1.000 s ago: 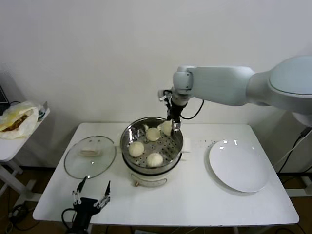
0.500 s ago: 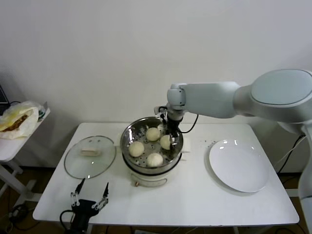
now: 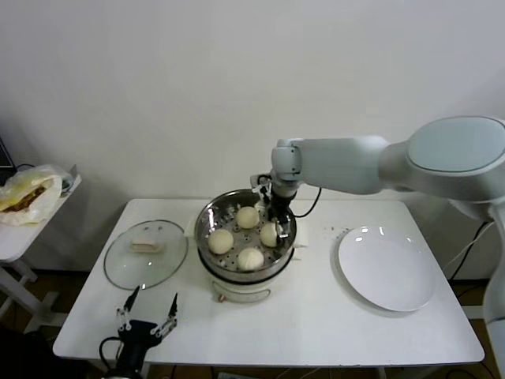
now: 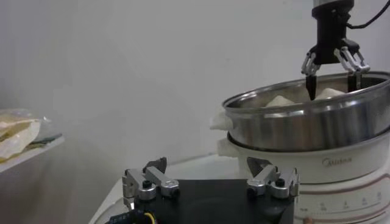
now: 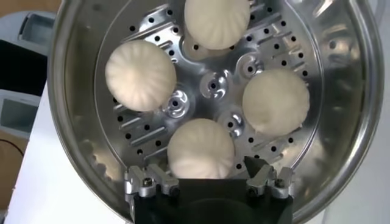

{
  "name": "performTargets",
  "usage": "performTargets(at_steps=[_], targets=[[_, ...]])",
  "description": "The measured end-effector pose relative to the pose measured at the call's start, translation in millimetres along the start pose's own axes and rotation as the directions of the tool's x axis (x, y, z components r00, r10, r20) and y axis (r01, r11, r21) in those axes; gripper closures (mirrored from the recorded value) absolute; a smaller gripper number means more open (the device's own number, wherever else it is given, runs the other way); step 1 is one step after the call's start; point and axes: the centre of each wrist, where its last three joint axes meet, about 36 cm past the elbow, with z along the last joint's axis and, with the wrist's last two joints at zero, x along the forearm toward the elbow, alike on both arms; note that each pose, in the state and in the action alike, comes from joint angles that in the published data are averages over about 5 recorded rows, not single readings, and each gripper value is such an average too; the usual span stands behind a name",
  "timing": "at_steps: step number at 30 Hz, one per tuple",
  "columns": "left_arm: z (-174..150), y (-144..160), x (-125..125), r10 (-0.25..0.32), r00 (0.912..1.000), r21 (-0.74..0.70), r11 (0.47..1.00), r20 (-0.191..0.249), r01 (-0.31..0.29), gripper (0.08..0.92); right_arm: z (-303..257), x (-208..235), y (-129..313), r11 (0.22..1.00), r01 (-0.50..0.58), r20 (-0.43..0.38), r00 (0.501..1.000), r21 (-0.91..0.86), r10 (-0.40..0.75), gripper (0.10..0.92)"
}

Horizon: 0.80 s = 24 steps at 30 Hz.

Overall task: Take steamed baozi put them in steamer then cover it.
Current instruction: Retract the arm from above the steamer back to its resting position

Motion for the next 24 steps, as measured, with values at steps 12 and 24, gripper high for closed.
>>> performTargets(at_steps=[12, 24], targets=[[-2, 3, -1, -0.008, 0.9999, -0.004, 1.0, 0.007, 0.008, 0.177, 35, 52, 6, 0.998, -0.063, 0.095, 0.993, -0.018, 0.065, 0.2], [-6, 10, -11, -0.042, 0.9988, -0.032, 0.999, 0.025, 0.043, 0.177, 136, 65, 56, 0.911, -0.366, 0.381, 0.828, -0.188, 0.411, 0.2]])
